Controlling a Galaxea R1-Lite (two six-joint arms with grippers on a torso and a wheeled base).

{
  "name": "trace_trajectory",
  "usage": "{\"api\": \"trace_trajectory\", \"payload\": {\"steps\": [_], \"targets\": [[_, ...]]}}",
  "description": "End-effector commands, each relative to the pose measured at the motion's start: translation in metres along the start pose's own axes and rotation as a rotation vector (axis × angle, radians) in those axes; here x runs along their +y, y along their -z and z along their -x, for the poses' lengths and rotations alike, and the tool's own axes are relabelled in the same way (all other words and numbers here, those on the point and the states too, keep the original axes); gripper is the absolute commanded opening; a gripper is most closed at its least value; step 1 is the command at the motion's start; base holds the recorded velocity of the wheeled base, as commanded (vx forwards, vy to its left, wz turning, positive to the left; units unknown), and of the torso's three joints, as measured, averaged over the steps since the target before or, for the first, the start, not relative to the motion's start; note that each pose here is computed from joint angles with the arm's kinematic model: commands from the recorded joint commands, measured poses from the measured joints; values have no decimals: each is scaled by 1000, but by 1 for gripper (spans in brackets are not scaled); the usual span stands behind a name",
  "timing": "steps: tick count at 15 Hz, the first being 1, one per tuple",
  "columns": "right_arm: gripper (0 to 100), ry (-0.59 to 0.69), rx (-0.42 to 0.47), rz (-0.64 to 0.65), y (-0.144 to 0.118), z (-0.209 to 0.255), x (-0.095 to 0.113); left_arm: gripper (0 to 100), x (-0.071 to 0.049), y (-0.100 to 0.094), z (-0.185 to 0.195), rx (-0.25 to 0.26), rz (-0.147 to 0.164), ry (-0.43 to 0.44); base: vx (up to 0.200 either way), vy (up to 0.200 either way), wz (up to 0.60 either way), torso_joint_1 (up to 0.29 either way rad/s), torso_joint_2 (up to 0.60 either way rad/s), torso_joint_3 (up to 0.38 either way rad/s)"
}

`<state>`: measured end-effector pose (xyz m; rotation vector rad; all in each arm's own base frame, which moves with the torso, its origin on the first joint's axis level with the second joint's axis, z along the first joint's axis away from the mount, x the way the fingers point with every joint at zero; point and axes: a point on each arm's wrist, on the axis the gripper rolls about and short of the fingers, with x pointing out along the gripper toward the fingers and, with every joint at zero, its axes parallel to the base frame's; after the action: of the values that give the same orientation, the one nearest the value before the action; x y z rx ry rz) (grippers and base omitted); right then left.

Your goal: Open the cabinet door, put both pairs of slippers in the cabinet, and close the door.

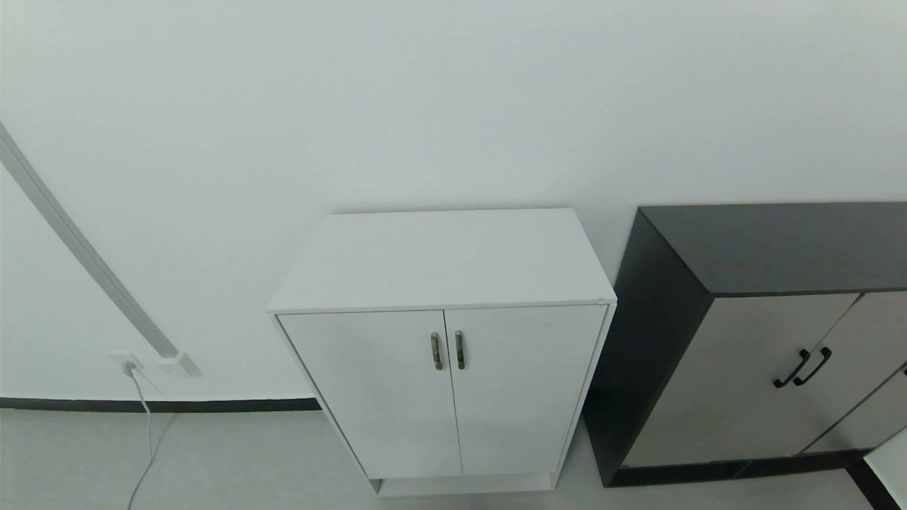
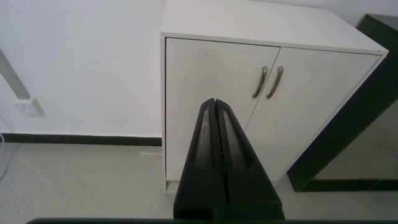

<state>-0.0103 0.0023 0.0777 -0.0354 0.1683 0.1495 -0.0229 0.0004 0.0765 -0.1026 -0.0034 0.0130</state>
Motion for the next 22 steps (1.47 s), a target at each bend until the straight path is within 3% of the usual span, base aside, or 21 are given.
{"api": "trace_trajectory", "payload": {"steps": [1,5,11,22], "targets": [[0,34,-70,4,2,5,1,0,0,0,0,1,0,-1,0,0,0,0,0,0],[0,44,-164,15,5,12,2,0,0,0,0,0,0,-1,0,0,0,0,0,0],[0,147,-175,-69,4,12,0,0,0,0,0,1,-1,1,0,0,0,0,0,0],[0,151,-177,-72,4,12,0,0,0,0,0,1,-9,1,0,0,0,0,0,0]]}}
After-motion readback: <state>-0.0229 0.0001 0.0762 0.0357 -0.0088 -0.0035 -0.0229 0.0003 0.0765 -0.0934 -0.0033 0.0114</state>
